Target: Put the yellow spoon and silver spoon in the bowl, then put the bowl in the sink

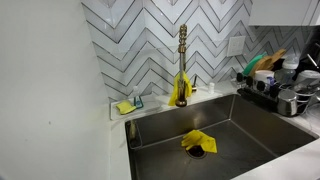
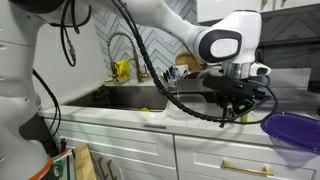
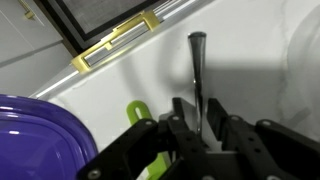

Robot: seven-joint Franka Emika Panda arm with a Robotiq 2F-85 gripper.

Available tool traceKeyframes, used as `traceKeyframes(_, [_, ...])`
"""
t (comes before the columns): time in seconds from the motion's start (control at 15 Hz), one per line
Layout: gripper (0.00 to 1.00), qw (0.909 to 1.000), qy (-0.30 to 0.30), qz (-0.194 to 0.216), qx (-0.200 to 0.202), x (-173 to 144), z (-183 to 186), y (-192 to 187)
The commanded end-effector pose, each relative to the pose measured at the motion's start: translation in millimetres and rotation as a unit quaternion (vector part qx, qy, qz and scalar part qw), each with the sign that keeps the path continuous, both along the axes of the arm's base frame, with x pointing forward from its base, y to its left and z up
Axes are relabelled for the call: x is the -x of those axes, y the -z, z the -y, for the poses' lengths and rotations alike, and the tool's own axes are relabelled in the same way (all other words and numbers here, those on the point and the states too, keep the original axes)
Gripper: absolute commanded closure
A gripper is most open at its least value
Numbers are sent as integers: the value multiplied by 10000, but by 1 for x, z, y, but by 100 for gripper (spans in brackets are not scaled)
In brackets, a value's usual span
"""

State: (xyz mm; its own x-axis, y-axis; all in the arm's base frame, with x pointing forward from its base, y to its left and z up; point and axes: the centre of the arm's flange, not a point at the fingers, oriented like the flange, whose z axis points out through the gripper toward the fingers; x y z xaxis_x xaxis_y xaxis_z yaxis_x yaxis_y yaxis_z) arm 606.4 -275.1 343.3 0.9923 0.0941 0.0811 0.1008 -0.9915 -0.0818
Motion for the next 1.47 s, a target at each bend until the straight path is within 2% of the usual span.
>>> traceKeyframes(0.0, [99,9999,-85,-135,54,-5,4,6])
traceKeyframes(0.4, [98,9992,-268,-275,100,-7,-1,-1])
traceKeyframes(0.67, [98,9973,-569,-448,127,-9,-15,-22])
traceKeyframes(0.93, [98,9932,-778,-752,434,-1,-33,-51])
traceKeyframes(1.2, [98,9930,-695,-703,654,8,-57,-75])
traceKeyframes(1.4, [98,9965,-347,-567,503,15,-79,-89])
